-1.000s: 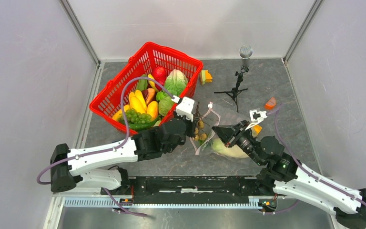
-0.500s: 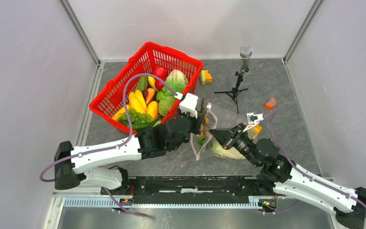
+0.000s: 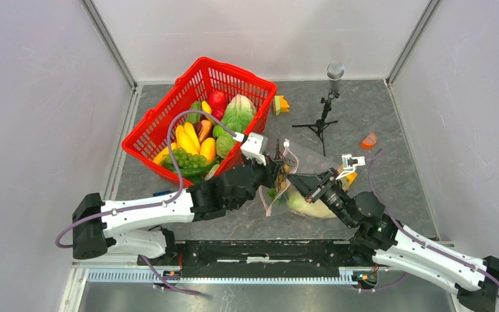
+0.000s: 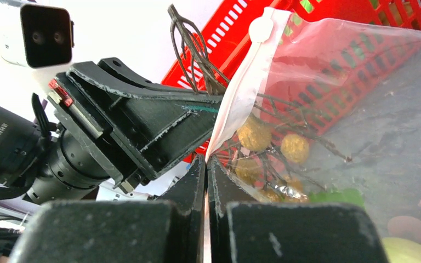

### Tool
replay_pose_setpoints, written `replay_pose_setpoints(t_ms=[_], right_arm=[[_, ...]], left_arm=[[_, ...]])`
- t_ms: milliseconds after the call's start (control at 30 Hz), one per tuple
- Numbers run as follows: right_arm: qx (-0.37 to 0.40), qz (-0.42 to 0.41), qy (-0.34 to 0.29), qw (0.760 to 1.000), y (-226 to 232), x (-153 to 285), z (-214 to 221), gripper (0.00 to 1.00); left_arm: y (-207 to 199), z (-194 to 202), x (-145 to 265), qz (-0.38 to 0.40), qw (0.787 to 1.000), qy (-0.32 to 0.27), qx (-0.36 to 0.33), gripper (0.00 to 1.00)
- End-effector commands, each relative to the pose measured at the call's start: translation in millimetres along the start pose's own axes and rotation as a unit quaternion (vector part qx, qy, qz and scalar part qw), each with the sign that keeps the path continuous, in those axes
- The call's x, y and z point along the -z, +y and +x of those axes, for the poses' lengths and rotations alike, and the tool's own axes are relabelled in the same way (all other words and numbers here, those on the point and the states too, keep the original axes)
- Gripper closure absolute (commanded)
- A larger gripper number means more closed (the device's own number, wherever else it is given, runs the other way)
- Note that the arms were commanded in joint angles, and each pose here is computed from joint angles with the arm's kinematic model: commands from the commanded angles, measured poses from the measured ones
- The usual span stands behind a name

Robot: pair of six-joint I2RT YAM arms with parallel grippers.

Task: Place the food in the zip-top bag and seal the zipper
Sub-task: Place the fake fruit in the zipper food storage bag.

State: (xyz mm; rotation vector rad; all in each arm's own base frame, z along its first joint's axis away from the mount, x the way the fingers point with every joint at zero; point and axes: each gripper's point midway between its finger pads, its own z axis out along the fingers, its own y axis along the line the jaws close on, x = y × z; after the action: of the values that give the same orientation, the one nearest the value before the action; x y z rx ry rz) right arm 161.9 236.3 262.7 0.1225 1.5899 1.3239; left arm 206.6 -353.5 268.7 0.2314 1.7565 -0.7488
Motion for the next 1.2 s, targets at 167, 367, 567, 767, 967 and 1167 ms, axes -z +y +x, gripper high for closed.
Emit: replay_pose_setpoints(t_ms=[167, 367, 567, 767, 967, 1167], right_arm=[[-0.007, 0.008, -0.036, 0.999, 6.7, 3.4, -22.2, 0.97], [-0.013, 0.001, -0.043, 0.999, 8.0, 5.8, -24.5, 0.97], [-0.017, -0.028, -0.039, 0.999, 24.4, 8.9, -29.4, 0.97], [-0.025, -0.038, -0.048, 0.998, 30.3, 14.1, -36.7, 0.97], [-0.026, -0.041, -0.054, 0.997, 34.8, 16.7, -42.6, 0.97], [-0.024, -0.055, -0.051, 0.997, 42.4, 16.0, -43.6, 0.97]], left_arm=[[-56.3, -31.6, 15.5, 0.144, 0.989, -0.032, 0.019, 0.98], [-65.3, -0.3, 5.7, 0.170, 0.985, 0.005, -0.009, 0.98], [-27.2, 13.9, -11.9, 0.063, 0.998, -0.011, 0.026, 0.98], [-5.6, 0.0, -11.4, 0.009, 0.999, -0.044, 0.024, 0.98], [-17.7, 12.0, -10.6, 0.056, 0.998, -0.029, -0.009, 0.98], [-35.9, 2.5, -5.5, 0.110, 0.993, -0.050, -0.019, 0.98]])
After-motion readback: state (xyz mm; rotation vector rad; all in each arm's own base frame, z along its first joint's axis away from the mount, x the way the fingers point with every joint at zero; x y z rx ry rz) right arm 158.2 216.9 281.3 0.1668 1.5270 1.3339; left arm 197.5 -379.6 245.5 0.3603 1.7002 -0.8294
